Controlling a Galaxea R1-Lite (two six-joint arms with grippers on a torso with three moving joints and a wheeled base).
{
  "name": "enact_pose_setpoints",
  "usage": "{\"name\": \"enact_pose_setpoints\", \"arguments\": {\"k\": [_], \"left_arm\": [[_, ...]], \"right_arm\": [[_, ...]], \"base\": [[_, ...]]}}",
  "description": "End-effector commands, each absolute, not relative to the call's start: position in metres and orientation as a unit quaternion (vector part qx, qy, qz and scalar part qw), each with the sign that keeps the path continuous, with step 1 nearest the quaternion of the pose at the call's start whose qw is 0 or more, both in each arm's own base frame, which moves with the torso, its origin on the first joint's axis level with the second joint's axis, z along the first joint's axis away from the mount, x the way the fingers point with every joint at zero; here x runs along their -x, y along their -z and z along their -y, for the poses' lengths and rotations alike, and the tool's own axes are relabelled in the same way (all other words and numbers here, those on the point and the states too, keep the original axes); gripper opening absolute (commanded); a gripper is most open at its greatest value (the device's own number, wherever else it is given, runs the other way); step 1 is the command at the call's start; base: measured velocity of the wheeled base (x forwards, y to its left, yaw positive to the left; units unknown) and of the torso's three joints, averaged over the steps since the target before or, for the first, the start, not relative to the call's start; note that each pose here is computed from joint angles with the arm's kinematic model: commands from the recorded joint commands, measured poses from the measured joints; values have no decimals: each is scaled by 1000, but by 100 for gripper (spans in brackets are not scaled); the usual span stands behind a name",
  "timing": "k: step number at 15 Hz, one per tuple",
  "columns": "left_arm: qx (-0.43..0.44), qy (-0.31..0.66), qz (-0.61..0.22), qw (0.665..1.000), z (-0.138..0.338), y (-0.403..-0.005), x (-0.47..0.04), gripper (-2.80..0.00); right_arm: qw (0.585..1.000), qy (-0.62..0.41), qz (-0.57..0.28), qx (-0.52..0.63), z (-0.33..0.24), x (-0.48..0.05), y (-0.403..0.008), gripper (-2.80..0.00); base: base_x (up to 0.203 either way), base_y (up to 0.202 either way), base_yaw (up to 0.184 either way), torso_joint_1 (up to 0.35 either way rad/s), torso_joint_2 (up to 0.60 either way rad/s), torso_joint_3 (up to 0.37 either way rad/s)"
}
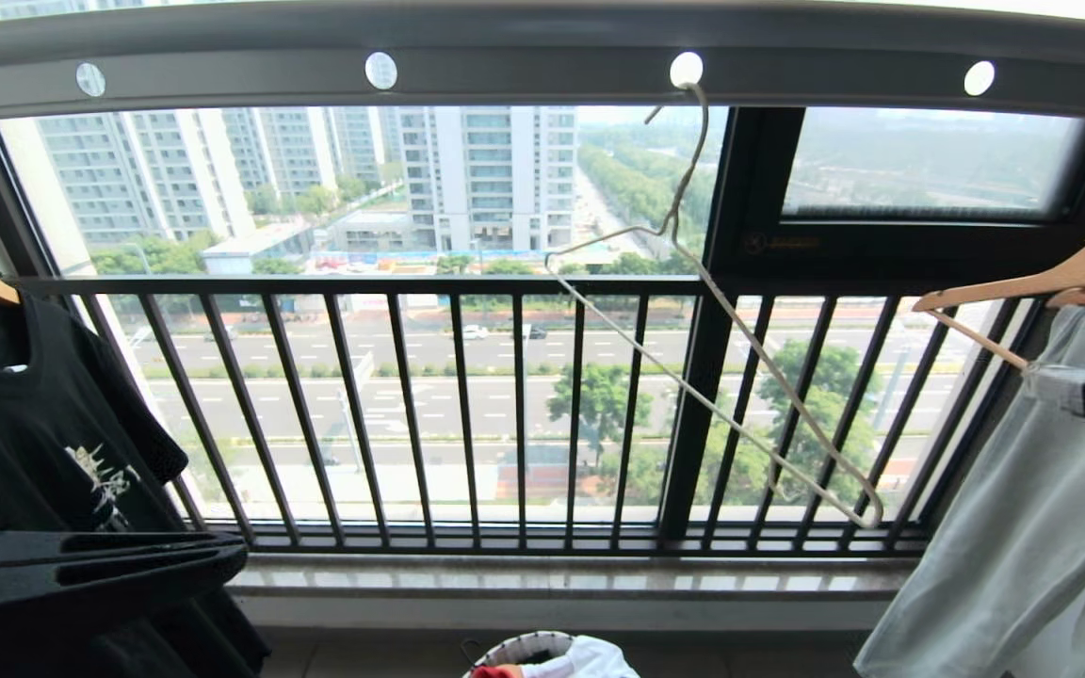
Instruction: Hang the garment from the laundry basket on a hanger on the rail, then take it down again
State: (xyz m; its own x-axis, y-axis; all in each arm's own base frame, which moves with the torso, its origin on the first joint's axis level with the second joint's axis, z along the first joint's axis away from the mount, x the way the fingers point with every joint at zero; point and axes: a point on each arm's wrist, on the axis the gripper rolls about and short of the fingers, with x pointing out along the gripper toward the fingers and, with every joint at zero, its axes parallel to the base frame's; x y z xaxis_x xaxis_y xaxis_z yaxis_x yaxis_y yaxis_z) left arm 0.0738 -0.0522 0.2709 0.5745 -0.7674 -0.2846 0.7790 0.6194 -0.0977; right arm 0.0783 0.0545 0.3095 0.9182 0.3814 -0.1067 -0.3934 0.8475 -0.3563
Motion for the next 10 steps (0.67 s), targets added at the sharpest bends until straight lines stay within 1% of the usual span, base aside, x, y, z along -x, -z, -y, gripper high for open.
{"name": "enact_pose_setpoints", "arguments": {"k": [1, 4, 5, 6, 7, 8, 10], "left_arm": [[-22, 417, -161, 894, 48, -244, -70, -280], [-21, 372, -114, 921, 28, -227, -39, -280], [-24, 328, -105, 939, 21, -218, -31, -280], [-24, 258, -96, 961, 14, -209, -24, -280], [-12, 206, -92, 974, 8, -200, -18, -280], [7, 177, -77, 981, 3, -197, -10, -280], [44, 119, -43, 991, -3, -192, 5, -280]], "right_arm": [[971, -173, 49, 157, -14, -30, -301, -280], [981, -111, 65, 145, 4, -4, -279, -280], [985, -92, 56, 131, 6, -1, -269, -280], [991, -78, 41, 105, 6, -1, -260, -280], [995, -67, 28, 74, 5, -3, -254, -280], [997, -50, 16, 57, 5, -4, -249, -280], [998, -15, -20, 60, 4, -8, -225, -280]], "base": [[0, 0, 0, 0, 0, 0], [0, 0, 0, 0, 0, 0], [0, 0, 0, 0, 0, 0], [0, 0, 0, 0, 0, 0], [0, 0, 0, 0, 0, 0], [0, 0, 0, 0, 0, 0], [0, 0, 0, 0, 0, 0]]}}
